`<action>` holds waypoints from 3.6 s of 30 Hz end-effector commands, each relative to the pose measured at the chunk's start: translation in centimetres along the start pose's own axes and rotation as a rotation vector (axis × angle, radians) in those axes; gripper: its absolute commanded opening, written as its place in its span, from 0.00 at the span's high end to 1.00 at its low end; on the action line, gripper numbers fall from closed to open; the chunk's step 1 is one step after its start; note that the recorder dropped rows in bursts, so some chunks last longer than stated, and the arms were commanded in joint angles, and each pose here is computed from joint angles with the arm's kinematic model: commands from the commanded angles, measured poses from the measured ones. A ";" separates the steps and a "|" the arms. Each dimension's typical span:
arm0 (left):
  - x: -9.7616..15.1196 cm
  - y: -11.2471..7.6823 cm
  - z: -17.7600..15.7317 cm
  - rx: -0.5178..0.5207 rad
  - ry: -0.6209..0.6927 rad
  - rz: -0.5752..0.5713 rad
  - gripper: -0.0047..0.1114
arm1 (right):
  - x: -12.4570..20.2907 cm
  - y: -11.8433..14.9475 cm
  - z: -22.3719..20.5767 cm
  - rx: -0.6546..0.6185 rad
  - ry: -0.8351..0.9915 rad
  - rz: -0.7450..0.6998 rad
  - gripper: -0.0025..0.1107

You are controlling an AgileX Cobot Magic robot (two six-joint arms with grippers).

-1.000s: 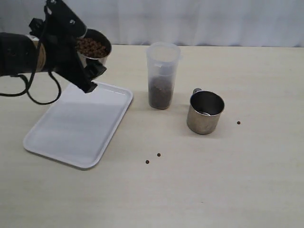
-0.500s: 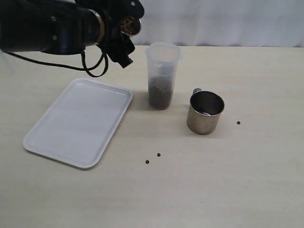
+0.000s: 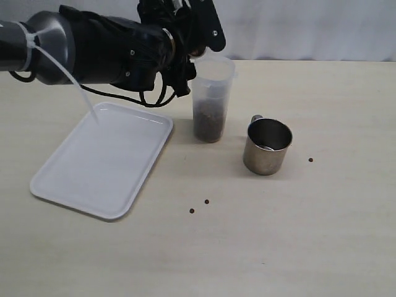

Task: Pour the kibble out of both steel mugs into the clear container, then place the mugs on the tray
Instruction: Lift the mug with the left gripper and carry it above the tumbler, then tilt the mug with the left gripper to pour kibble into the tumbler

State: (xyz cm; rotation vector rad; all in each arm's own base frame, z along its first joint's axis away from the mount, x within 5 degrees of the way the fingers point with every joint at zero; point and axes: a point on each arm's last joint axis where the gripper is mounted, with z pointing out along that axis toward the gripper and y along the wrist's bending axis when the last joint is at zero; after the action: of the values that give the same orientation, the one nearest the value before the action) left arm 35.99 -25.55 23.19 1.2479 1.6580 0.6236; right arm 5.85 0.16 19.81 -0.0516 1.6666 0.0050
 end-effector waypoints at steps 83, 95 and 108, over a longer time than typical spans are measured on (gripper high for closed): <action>-3.0 0.6 0.1 -0.171 -0.011 0.654 0.96 | 0.1 0.0 0.0 -0.002 0.004 -0.003 0.94; -3.0 -0.1 0.9 -0.161 0.009 0.848 0.96 | 0.1 0.0 0.0 -0.002 0.004 -0.003 0.94; -3.0 -0.2 0.9 -0.158 0.009 0.951 0.96 | 0.1 0.0 0.0 -0.002 0.004 -0.003 0.94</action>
State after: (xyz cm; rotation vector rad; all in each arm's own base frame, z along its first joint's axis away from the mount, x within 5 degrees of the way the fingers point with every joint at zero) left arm 36.80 -28.52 23.07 1.9040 0.9307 1.2657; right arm 5.85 0.16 19.81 -0.0516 1.6666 0.0050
